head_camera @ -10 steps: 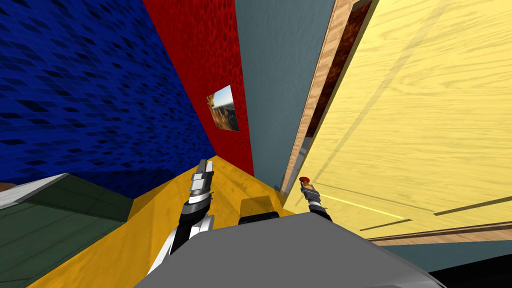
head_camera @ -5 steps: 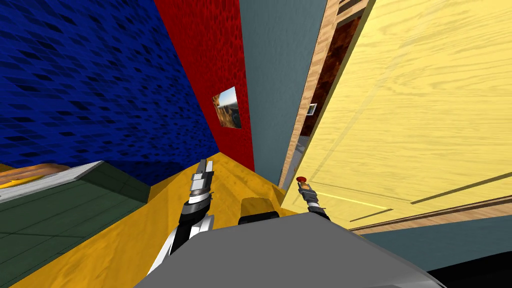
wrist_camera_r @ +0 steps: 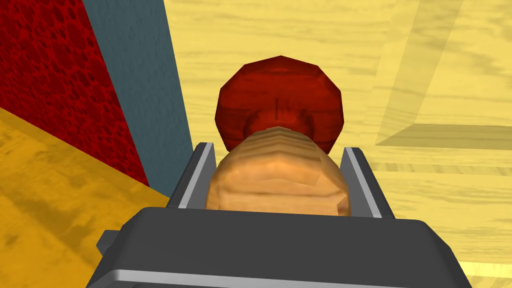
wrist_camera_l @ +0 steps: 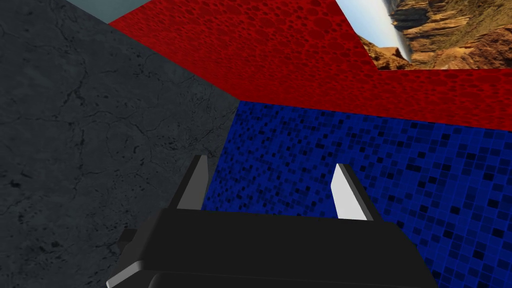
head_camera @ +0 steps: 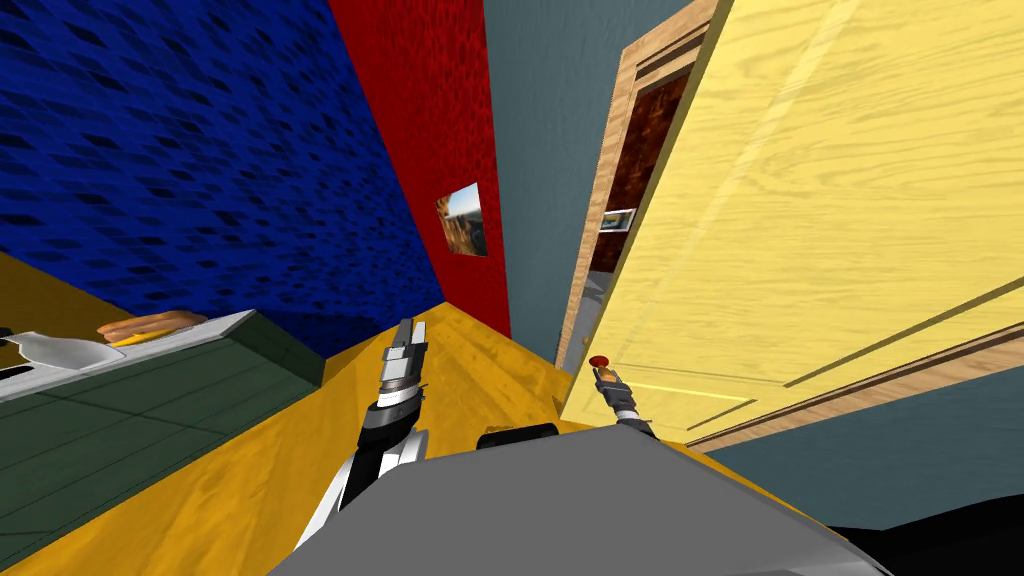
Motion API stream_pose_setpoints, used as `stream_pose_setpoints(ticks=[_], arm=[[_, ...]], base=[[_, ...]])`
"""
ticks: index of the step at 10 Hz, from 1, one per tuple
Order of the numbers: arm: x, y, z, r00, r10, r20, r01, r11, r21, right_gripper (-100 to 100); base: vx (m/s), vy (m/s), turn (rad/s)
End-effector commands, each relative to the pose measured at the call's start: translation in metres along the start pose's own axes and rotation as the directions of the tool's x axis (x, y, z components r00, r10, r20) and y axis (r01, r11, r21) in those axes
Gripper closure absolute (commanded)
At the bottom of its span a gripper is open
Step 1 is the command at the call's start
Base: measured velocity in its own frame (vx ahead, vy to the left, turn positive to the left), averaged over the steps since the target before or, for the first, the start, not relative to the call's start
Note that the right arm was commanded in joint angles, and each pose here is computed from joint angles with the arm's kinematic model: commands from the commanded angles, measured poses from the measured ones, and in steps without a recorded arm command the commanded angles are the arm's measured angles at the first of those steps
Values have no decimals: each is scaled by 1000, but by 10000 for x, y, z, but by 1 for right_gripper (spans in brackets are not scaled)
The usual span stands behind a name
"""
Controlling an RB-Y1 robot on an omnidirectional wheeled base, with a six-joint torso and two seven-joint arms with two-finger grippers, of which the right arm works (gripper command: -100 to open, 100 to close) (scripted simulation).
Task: Pull the door open
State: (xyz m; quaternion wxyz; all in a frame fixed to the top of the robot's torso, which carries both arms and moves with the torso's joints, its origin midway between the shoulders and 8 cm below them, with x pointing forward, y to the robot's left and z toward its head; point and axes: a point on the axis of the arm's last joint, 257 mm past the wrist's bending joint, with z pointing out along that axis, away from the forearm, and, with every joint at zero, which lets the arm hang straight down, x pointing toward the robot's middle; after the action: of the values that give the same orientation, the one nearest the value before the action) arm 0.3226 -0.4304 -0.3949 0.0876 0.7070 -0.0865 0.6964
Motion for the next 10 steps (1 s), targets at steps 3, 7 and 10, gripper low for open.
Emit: stream_pose_setpoints(ticks=[3, 7, 10], arm=[[20, -26, -119, 1000, 1, -11, 0, 999, 54, 100], [27, -45, -231, 1000, 3, -14, -1, 995, 101, 100], [-2, -35, -300, 1000, 1, -9, 0, 993, 118, 100]], base=[[-261, -34, 162], [-227, -23, 111], [-174, -27, 109]])
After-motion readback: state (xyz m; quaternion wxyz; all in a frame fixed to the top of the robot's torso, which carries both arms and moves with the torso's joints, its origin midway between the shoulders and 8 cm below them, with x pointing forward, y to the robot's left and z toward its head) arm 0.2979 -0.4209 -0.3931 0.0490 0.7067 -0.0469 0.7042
